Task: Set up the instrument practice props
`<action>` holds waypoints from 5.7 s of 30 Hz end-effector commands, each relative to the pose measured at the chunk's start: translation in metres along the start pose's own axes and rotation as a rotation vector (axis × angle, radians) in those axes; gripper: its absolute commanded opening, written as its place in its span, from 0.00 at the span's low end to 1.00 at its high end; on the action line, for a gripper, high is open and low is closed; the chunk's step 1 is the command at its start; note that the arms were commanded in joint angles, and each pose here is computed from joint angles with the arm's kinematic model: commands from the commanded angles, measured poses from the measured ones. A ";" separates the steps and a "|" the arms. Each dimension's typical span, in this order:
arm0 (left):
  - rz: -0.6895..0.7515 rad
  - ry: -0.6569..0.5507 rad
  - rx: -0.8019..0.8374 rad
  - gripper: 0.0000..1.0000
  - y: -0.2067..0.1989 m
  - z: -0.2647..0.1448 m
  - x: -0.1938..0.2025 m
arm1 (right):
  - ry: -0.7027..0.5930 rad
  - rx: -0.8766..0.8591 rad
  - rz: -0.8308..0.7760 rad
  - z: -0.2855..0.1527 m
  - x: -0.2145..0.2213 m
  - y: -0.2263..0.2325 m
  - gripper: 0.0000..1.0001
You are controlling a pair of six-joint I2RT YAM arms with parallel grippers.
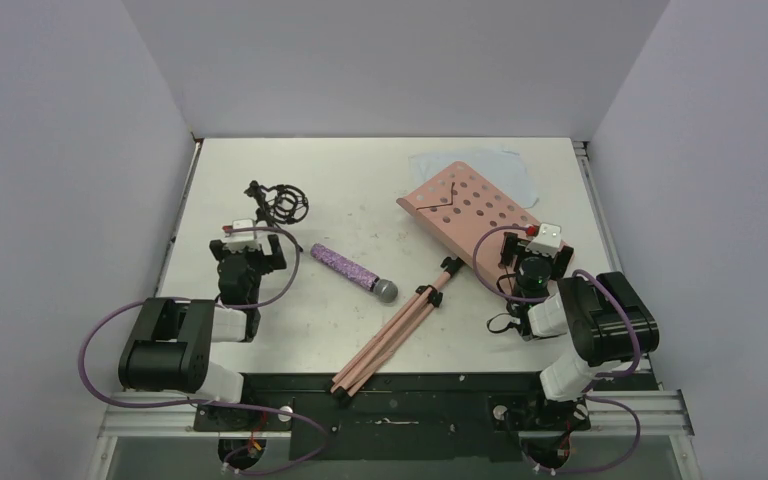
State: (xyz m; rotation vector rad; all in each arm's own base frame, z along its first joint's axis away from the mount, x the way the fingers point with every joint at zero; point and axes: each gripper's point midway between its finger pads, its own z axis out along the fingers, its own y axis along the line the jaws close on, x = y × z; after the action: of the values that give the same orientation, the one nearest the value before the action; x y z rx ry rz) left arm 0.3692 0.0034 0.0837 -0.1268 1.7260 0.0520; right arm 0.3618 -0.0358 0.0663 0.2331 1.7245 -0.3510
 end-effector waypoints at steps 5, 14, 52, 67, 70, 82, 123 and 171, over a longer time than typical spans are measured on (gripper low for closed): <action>0.003 -0.062 0.041 0.96 -0.007 0.003 -0.017 | -0.044 -0.060 0.037 0.003 -0.012 0.013 0.90; -0.146 0.050 -0.184 0.96 0.024 -0.023 -0.072 | -0.040 -0.083 0.100 -0.003 -0.106 0.030 0.90; 0.168 0.442 0.632 0.96 -0.302 -0.153 -0.117 | 0.329 -0.535 0.519 -0.052 -0.132 0.106 0.90; 0.291 0.715 0.779 0.93 -0.343 -0.228 0.036 | 0.424 -0.547 0.562 -0.043 -0.109 0.114 0.90; 0.273 0.720 0.803 0.90 -0.349 -0.230 0.052 | 0.438 -0.557 0.577 -0.042 -0.108 0.115 0.90; 0.285 0.741 0.732 0.60 -0.343 -0.215 0.096 | 0.463 -0.590 0.607 -0.041 -0.111 0.119 0.90; -0.159 0.762 0.507 0.41 -0.216 -0.158 0.071 | 0.728 -0.552 0.859 -0.050 -0.007 0.078 0.91; -0.185 0.840 0.571 0.71 -0.229 -0.171 0.084 | 0.456 -1.079 1.086 -0.076 -0.088 0.151 0.69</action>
State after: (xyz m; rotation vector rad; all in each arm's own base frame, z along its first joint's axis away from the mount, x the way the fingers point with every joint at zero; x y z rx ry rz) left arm 0.2169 -0.2525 0.0392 0.1337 2.4616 -0.7538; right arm 0.3602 0.1412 0.1288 0.5442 1.7437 1.5651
